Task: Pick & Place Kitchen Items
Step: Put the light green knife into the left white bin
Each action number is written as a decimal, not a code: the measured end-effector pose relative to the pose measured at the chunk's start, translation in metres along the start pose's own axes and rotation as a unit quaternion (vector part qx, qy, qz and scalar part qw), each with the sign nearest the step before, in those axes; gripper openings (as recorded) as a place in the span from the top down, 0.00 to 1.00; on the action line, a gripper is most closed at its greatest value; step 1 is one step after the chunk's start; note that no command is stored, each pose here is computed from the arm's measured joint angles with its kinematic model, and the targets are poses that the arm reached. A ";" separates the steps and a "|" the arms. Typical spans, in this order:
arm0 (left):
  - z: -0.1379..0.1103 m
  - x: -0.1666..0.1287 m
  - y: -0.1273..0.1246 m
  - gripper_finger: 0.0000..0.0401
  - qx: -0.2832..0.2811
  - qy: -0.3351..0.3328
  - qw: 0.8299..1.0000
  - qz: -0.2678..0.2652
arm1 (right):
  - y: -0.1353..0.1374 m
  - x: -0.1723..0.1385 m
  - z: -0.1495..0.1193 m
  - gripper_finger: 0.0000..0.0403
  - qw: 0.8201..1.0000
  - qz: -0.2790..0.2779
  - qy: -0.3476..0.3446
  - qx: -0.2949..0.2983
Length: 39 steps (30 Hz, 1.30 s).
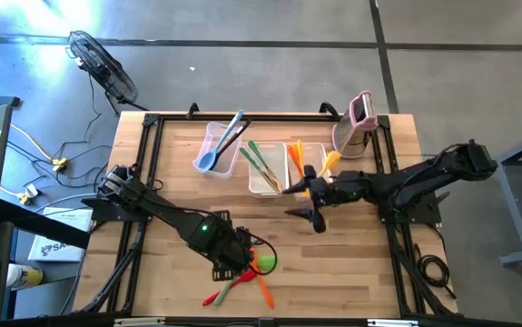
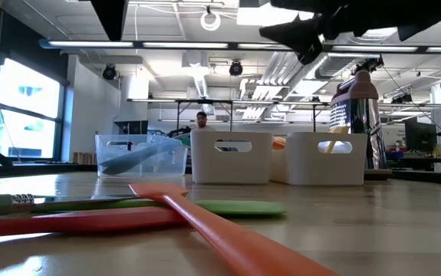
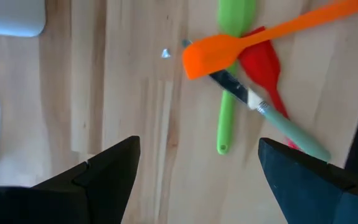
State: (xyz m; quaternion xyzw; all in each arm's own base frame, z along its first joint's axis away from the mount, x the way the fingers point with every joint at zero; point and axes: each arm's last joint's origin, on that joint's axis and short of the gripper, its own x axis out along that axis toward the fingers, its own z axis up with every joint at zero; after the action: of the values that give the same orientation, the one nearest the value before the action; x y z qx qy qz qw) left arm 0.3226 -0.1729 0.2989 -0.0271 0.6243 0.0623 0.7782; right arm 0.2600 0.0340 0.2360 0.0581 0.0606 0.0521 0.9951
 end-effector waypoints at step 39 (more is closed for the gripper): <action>0.009 0.079 -0.084 0.20 -0.422 0.034 0.899 -0.114 | 0.081 -0.015 -0.012 0.33 0.985 0.167 0.020 -0.030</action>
State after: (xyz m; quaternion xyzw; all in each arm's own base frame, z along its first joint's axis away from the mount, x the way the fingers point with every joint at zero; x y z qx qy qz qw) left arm 0.3596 -0.2502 0.2210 -0.4259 0.5584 0.2294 0.6739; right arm 0.2362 0.1136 0.2357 0.0365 0.0688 0.2207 0.9722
